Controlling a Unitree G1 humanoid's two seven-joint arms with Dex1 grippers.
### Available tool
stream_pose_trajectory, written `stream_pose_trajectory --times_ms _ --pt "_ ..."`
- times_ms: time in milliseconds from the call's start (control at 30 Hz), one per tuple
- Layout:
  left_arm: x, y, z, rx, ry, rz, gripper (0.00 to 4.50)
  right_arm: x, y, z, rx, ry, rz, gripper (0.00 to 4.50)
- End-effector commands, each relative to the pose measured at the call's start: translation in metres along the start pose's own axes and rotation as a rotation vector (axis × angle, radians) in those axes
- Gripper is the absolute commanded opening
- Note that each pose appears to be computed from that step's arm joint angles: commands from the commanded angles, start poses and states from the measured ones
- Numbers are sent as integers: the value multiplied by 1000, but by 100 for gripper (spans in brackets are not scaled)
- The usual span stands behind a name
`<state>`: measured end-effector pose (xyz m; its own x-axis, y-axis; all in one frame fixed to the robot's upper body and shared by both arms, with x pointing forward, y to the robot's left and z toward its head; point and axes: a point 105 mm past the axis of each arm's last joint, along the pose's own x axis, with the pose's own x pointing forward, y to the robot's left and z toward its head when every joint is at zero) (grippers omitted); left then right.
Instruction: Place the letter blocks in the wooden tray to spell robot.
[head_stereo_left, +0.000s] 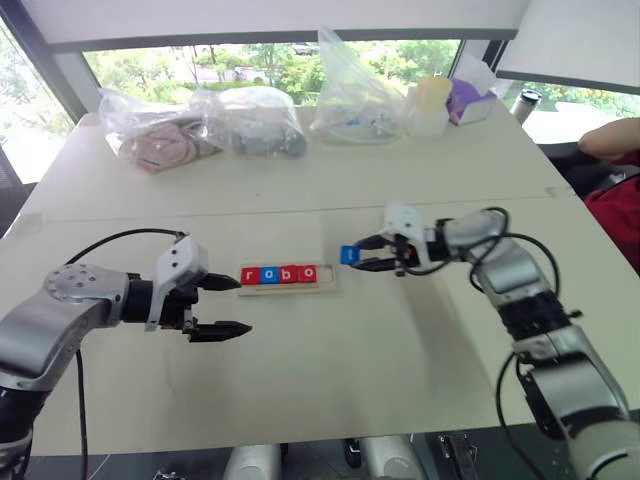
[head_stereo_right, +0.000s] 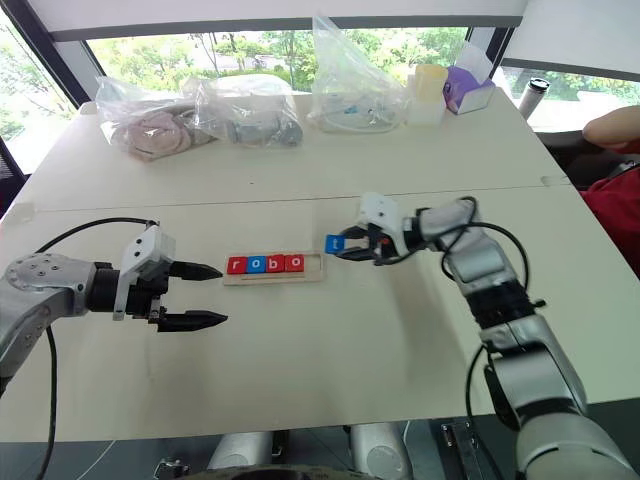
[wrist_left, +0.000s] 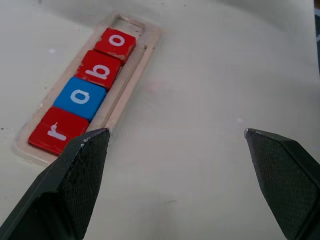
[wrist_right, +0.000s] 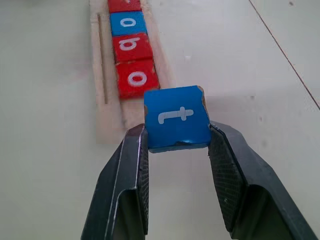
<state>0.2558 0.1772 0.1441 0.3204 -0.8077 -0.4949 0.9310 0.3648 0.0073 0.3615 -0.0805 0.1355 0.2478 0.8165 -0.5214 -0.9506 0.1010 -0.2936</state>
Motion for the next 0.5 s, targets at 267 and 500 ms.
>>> stream_pose_trajectory --times_ms 267,500 --pt "-9 -1 9 32 -40 72 450 15 0 -4 -75 82 104 112" --pt "-7 -3 9 28 -48 77 450 14 0 0 -68 61 115 112"
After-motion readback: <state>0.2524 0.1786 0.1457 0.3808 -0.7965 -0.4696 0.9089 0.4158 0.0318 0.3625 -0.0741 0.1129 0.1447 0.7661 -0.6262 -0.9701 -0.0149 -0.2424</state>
